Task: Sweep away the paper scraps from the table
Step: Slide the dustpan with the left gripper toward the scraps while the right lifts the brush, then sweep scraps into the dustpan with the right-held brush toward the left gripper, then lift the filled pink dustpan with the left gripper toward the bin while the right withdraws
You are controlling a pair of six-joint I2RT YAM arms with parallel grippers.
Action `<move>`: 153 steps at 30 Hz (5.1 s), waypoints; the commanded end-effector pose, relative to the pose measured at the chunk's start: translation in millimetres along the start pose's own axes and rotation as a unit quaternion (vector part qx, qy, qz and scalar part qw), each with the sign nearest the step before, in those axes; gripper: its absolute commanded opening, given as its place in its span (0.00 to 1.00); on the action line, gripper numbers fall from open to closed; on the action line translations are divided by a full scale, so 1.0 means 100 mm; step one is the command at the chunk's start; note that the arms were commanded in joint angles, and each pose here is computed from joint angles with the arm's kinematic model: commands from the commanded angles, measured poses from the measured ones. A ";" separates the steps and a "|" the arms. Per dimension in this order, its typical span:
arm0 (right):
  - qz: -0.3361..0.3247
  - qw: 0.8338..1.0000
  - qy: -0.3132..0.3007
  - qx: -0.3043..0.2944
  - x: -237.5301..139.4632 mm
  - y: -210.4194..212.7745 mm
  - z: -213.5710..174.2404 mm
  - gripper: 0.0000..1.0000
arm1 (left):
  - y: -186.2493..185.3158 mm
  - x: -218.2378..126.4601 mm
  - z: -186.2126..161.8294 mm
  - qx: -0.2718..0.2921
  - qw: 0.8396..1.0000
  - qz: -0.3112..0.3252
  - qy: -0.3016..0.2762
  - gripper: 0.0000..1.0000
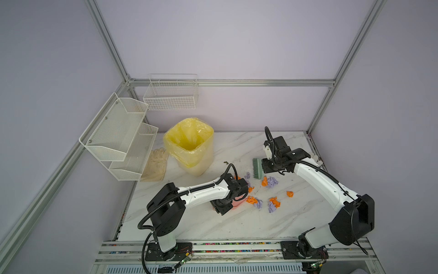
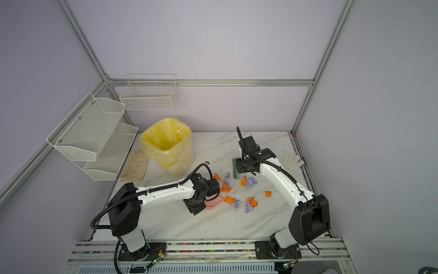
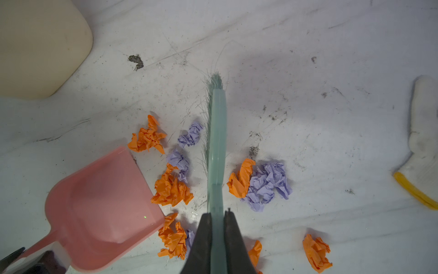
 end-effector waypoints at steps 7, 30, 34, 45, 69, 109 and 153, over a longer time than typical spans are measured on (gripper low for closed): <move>0.018 0.997 0.024 -0.065 0.25 0.49 -0.05 0.00 | 0.11 0.09 0.06 0.016 0.999 0.048 0.009 0.00; 0.026 1.000 -0.017 -0.004 -0.26 0.66 0.06 0.00 | 0.33 0.04 0.19 -0.021 0.998 0.030 -0.045 0.00; 0.002 1.000 -0.030 0.003 -0.25 0.57 0.14 0.00 | 0.32 0.08 0.20 -0.020 0.998 0.033 -0.040 0.00; -0.091 0.995 -0.018 -0.028 0.05 0.25 0.27 0.00 | 0.29 0.22 0.17 -0.007 0.999 0.038 -0.020 0.00; 0.159 0.984 -0.029 -0.075 -0.31 1.36 -0.12 0.00 | 0.25 0.23 0.30 0.002 0.999 0.033 -0.029 0.00; 0.173 0.984 -0.030 0.007 -0.46 1.21 -0.10 0.00 | 0.24 0.19 0.29 -0.013 0.999 0.021 -0.044 0.00; -0.002 0.974 -0.167 0.151 -0.61 -0.40 0.39 0.00 | 1.15 -1.70 0.95 -0.102 0.968 0.081 -0.217 0.00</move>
Point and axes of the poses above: each gripper's point midway between its finger pads, its own x axis out along the fingers, its own y axis along the line the jaws close on, z = x × y, the point moved 1 cm from there along -x, back along the fingers, and after that the axes turned 9 degrees about -x, right-handed, at the moved point
